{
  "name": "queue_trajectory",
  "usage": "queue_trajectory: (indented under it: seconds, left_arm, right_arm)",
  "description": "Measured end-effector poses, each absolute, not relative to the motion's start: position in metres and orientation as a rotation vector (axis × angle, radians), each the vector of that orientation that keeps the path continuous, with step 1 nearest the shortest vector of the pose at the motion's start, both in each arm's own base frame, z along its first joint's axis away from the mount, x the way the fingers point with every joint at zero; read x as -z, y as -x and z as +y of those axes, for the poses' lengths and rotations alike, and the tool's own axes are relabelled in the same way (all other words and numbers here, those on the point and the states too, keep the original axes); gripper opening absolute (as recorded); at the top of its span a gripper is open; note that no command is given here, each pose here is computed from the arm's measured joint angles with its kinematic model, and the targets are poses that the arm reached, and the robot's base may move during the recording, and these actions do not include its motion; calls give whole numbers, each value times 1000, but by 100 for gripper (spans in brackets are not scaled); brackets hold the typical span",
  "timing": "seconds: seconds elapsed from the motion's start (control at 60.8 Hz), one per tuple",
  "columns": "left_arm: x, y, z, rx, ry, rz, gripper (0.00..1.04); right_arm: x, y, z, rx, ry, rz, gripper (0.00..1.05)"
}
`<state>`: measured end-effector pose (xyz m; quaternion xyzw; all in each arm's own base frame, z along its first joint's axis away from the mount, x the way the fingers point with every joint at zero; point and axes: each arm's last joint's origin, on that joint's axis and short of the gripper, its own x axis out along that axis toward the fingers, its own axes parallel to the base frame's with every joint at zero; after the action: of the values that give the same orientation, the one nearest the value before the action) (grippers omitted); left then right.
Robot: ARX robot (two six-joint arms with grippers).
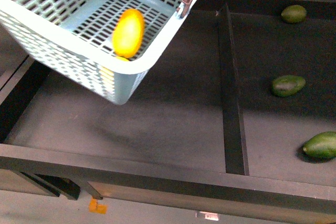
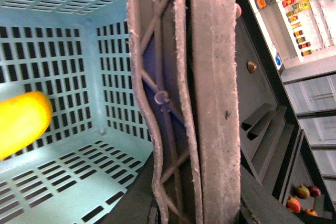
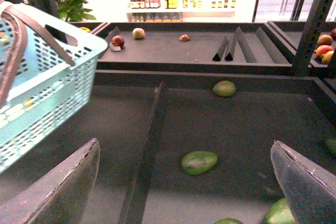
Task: Pick lemon and mango into basket
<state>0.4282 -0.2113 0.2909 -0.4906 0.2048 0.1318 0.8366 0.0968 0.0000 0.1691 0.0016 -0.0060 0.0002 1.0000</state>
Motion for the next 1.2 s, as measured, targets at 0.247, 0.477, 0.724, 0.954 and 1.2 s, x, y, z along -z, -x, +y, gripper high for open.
queue_trajectory:
  seconds: [0.247,0.477,0.724,0.954,1.2]
  left_arm:
    - [-254,-505,-196,-333,1170,479,18]
    - [-213,-551,-175,-455,1203,513,18]
    - [-187,-565,-162,-472,1326,557,18]
    - [-183,-560,-171,-486,1323,629,18]
    - [-184,-554,-177,-517,1315,664,18]
  right_arm:
    - [-169,-97,0,0,-3,-12,96]
    - [-169,-97,0,0,-3,-12,96]
    - [-169,-97,0,0,-3,-12,96]
    - [-169,-97,0,0,-3,-12,96]
    - [-169,-97,0,0,-3,-12,96]
